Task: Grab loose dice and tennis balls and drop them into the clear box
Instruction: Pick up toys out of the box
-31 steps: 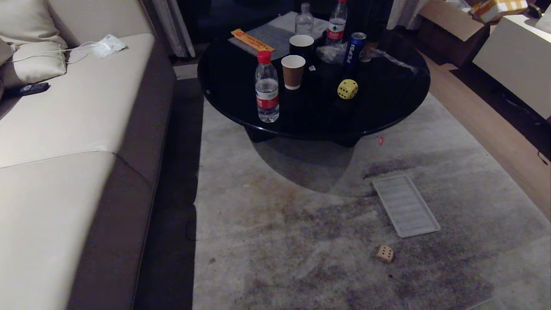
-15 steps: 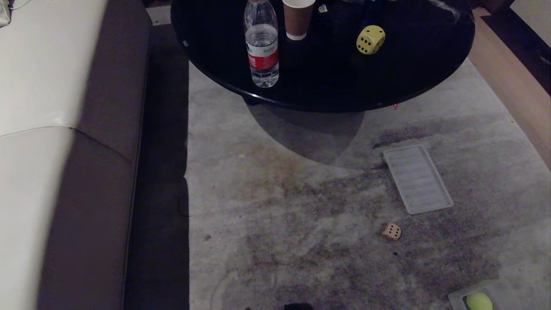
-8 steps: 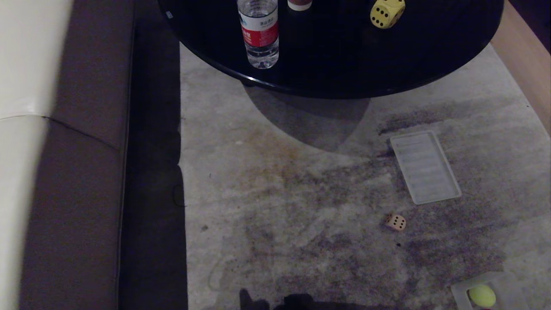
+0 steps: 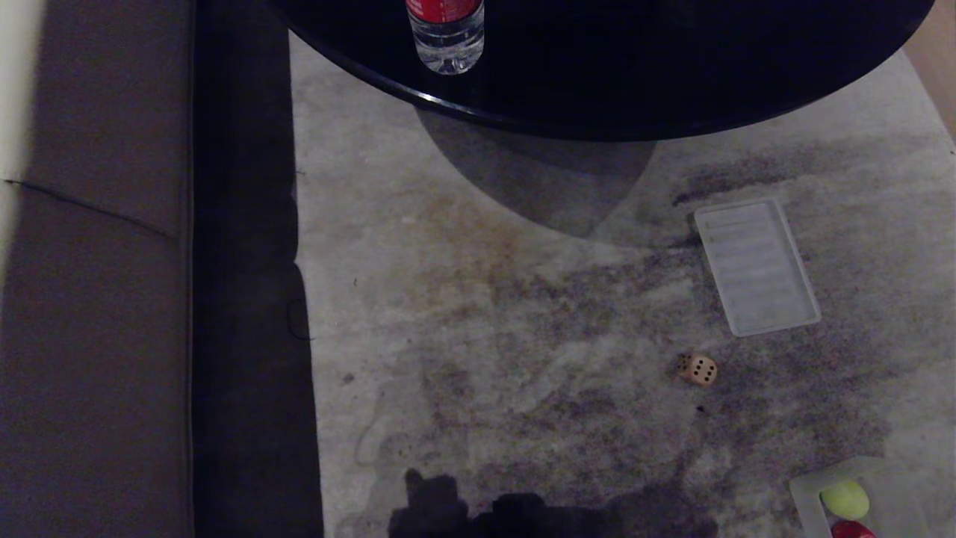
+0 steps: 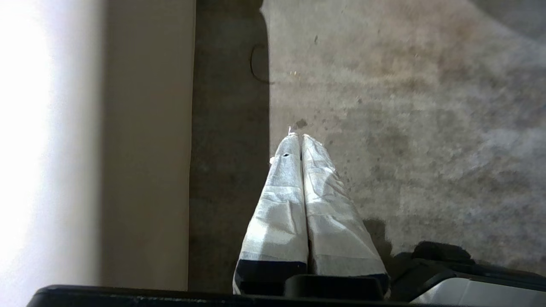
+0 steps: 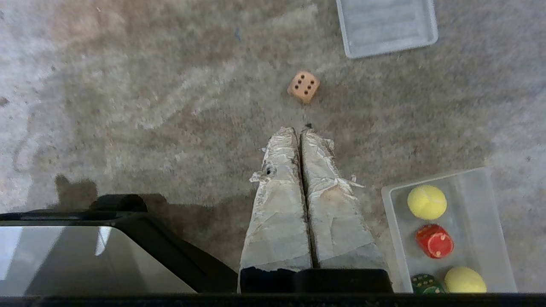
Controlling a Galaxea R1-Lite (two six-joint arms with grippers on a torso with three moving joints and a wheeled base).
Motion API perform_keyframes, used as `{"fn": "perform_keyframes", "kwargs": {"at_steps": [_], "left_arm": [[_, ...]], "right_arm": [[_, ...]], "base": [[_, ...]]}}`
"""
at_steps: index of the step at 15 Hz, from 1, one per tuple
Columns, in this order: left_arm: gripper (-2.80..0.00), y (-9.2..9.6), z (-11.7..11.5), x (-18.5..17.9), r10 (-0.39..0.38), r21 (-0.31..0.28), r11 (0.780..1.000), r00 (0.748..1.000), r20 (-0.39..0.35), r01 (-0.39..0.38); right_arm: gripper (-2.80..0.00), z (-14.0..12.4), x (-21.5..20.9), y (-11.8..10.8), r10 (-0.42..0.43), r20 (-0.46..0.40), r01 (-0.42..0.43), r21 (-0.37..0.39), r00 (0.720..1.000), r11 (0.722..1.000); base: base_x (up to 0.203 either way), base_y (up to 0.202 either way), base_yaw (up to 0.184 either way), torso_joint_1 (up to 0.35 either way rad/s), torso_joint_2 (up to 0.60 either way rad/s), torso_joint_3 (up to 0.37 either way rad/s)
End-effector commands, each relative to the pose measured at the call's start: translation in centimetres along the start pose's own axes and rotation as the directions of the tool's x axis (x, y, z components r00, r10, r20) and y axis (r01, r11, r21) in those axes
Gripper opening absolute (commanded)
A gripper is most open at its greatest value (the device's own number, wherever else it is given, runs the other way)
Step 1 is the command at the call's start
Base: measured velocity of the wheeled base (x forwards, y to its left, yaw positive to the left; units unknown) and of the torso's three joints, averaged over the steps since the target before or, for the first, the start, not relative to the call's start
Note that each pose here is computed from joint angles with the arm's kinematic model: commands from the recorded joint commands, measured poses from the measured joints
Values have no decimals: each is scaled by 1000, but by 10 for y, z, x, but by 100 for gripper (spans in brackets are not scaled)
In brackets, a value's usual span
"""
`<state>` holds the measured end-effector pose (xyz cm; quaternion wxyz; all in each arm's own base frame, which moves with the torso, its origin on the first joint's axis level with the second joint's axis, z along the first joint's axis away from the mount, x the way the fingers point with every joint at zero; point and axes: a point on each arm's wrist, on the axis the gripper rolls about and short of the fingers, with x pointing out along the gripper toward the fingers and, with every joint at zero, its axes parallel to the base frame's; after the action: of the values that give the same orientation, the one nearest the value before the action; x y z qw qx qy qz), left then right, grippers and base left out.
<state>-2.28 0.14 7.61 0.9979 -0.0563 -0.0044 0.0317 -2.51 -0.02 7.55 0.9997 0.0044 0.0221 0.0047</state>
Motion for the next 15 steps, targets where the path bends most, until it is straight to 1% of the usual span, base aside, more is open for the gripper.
{"fn": "perform_keyframes", "kwargs": {"at_steps": [1, 11, 15], "left_arm": [[-280, 0, 0, 0, 1, -1, 1000, 1000, -2, -1], [-280, 0, -1, 0, 1, 2, 1000, 1000, -4, -1], [-280, 0, 0, 0, 1, -1, 1000, 1000, -2, -1]], "right_arm": [[-280, 0, 0, 0, 1, -2, -1, 0, 1000, 1000], [-280, 0, 0, 0, 1, -2, -1, 0, 1000, 1000], [-280, 0, 0, 0, 1, -4, -1, 1, 1000, 1000]], "base": [[0, 0, 0, 2, 2, -200], [0, 0, 0, 3, 3, -196], [0, 0, 0, 1, 3, -54]]}}
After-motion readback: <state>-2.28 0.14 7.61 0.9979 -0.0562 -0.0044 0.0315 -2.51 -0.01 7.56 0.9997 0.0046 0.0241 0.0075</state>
